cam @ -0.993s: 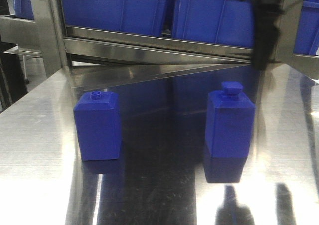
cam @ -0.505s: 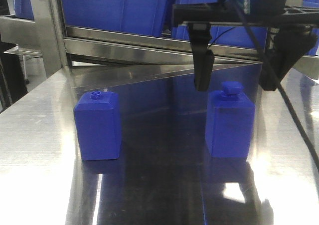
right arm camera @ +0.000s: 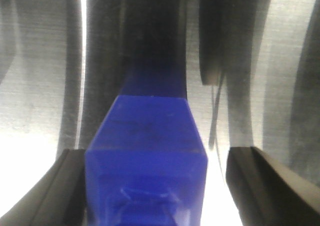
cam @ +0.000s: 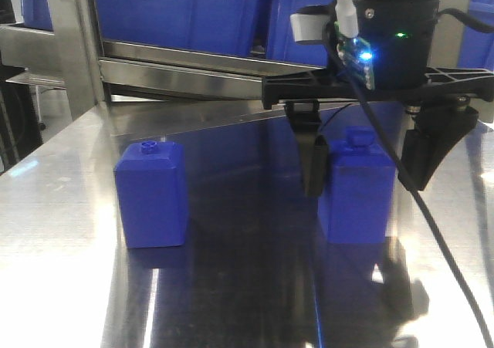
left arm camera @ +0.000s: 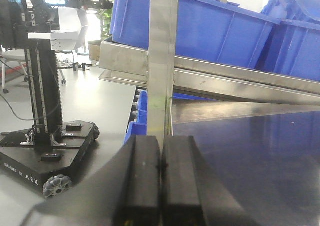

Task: Pick and sort blue part to right shelf
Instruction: 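Lower the open right gripper over the nearer blue bottle-shaped part, then close the right gripper on the blue part and lift it, then hold the blue part raised in the right gripper, then lower the open left gripper around the remaining blue part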

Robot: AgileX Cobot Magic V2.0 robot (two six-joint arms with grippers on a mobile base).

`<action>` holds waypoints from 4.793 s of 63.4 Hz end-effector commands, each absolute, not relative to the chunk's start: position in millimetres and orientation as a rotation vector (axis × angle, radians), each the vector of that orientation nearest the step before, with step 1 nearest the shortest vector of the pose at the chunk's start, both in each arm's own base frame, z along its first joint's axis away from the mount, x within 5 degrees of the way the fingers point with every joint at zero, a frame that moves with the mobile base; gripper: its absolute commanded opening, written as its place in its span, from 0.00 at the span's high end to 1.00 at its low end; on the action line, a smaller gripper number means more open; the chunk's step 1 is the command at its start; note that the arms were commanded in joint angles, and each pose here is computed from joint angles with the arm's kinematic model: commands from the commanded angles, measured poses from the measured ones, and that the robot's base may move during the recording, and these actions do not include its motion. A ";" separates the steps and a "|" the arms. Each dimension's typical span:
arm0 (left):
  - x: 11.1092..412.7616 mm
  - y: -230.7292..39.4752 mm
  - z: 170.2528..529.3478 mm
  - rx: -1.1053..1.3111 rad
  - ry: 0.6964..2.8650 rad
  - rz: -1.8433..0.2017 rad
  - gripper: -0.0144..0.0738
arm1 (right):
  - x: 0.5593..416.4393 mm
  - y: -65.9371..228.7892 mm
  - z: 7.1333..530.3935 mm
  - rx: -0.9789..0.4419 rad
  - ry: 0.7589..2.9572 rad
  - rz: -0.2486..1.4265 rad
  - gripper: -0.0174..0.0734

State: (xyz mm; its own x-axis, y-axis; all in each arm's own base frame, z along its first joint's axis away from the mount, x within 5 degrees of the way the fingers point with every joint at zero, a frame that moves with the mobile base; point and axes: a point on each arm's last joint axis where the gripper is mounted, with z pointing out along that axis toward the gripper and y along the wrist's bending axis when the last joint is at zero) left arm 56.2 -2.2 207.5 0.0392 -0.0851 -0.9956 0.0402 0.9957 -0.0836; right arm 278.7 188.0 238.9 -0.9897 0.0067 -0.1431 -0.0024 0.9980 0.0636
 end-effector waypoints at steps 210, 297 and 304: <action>54.2 -1.2 212.2 -0.041 1.406 -0.092 0.70 | 90.9 7.2 316.2 -0.018 1.441 0.109 0.41; 205.9 -111.4 333.5 -0.159 2.441 -0.298 0.06 | 90.9 7.2 316.2 -0.018 1.441 0.109 0.41; 222.9 -133.1 332.6 -0.206 2.545 -0.251 0.06 | 90.9 7.2 316.2 -0.018 1.441 0.109 0.41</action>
